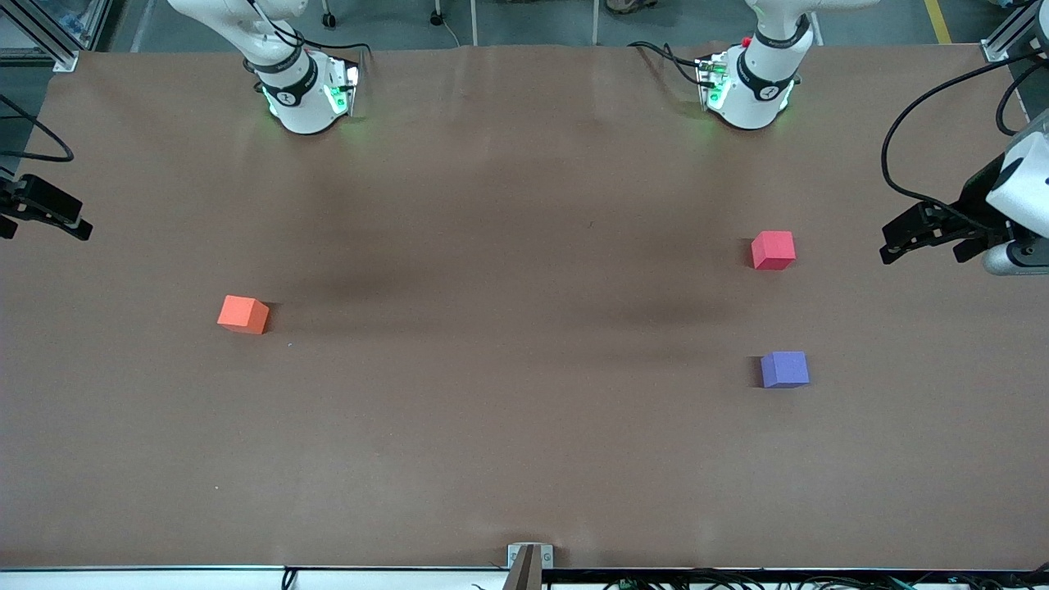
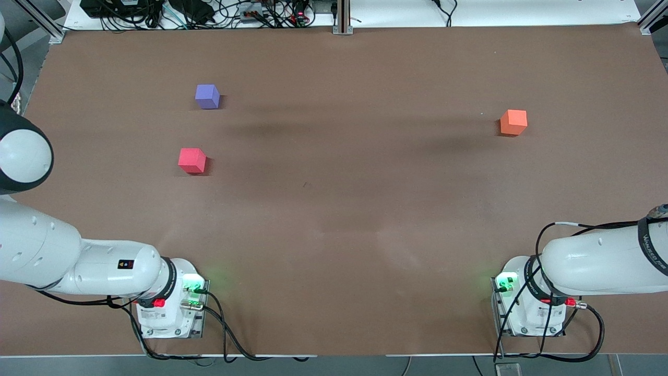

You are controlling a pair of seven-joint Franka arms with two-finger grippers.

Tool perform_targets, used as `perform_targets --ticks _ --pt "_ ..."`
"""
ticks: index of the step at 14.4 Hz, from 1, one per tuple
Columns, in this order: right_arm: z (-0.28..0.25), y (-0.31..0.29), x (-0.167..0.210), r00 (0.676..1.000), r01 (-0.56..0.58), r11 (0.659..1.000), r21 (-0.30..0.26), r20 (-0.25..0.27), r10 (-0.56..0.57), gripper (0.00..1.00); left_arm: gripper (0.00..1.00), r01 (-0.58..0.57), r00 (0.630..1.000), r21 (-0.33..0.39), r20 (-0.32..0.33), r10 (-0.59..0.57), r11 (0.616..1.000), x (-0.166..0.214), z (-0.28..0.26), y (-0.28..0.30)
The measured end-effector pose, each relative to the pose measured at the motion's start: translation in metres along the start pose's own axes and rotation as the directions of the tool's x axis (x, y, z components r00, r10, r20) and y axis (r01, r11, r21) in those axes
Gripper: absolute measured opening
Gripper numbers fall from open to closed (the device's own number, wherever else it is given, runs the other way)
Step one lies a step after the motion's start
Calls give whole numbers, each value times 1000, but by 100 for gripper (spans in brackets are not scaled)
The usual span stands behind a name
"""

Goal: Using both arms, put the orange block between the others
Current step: 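Grasp the orange cube with the right gripper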

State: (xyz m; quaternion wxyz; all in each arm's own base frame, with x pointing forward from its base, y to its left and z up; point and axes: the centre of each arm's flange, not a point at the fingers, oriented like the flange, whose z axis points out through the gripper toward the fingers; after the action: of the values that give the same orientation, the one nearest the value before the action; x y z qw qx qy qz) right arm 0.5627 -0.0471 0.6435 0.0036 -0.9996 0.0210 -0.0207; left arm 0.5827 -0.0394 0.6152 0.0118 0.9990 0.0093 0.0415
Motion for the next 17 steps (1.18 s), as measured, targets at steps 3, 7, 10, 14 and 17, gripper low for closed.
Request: perform_targets --ticks 3,7,10,14,17 --pt "1 0 0 1000 0 1000 0 8 0 100 100 4 1000 2 18 -4 1000 -2 1 -3" --pt "2 0 0 1000 0 1000 0 10 0 100 100 3 1000 2 24 -3 1000 -3 1 -2" --pt "3 0 1 1000 1 1000 0 9 -1 100 100 -1 1000 2 25 1 1000 -3 1 1" --pt "45 -10 20 997 18 1000 1 73 -18 100 100 -10 1000 1 25 10 1000 -4 0 5" --pt "94 -23 37 988 40 999 2 151 -39 100 100 -23 998 6 52 23 1000 -7 3 12"
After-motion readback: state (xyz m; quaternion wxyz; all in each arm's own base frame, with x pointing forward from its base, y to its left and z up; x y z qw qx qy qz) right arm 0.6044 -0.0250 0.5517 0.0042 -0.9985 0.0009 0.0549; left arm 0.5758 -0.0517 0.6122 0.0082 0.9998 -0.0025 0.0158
